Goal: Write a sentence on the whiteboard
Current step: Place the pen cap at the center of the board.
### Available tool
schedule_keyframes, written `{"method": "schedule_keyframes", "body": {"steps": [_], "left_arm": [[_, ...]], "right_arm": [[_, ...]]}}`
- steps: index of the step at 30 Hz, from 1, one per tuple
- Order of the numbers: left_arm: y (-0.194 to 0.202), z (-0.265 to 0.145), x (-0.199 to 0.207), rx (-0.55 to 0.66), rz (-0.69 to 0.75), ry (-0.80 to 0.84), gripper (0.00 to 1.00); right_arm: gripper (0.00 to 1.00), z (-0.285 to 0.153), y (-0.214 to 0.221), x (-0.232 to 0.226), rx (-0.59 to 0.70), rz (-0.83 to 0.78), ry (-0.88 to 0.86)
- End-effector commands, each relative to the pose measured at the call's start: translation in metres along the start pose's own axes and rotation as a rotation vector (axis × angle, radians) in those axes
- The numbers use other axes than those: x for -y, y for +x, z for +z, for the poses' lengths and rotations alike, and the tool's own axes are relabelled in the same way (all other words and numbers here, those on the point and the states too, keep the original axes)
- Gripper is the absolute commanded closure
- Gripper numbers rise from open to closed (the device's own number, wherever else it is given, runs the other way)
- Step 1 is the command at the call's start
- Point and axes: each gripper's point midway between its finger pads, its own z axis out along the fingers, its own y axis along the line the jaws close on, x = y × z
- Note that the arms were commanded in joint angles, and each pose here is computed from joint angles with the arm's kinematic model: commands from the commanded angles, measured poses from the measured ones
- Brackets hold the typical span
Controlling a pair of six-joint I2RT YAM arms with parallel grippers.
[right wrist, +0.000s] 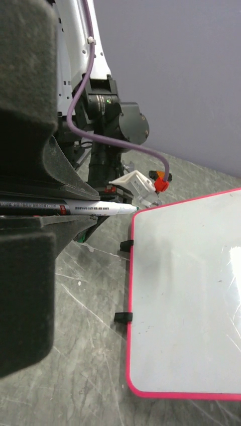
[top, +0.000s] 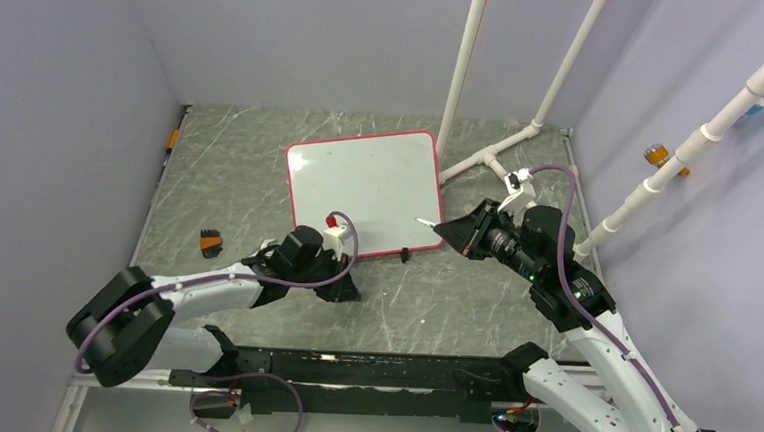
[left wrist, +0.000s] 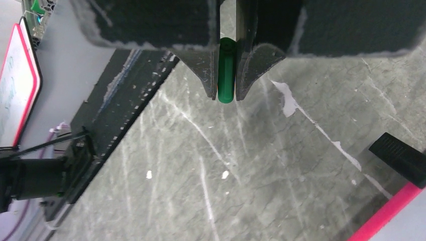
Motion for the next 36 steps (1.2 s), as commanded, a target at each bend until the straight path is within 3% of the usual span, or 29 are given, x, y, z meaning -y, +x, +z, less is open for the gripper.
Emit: {"method": "schedule_keyframes", "body": {"steps": [1,12,22,29,36], "left_arm": [[-0.006,0.016,-0.009,0.028,-0.008,-0.037,0.92],[0.006,0.028,-0.023,-0.008,-0.011,-0.104,0.64],[-0.016,-0.001,-0.019,0.017,0.048,-0.201,0.40],[-0.082,-0.053,0.010,0.096,0.227,-0.252,0.31],[-0.178,-0.099,0.026,0.182,0.321,-0.248,0.28]], "right_arm": [[1.00,-0.007,-0.013,-0.006,0.042,-0.019,-0.002],[1.00,-0.013,-0.013,-0.002,0.041,-0.031,0.030],[1.00,-0.015,-0.013,-0.002,0.041,-0.036,0.030],[1.00,-0.018,-0.013,-0.003,0.039,-0.049,0.031],[1.00,-0.017,-0.011,-0.004,0.036,-0.040,0.013]]}}
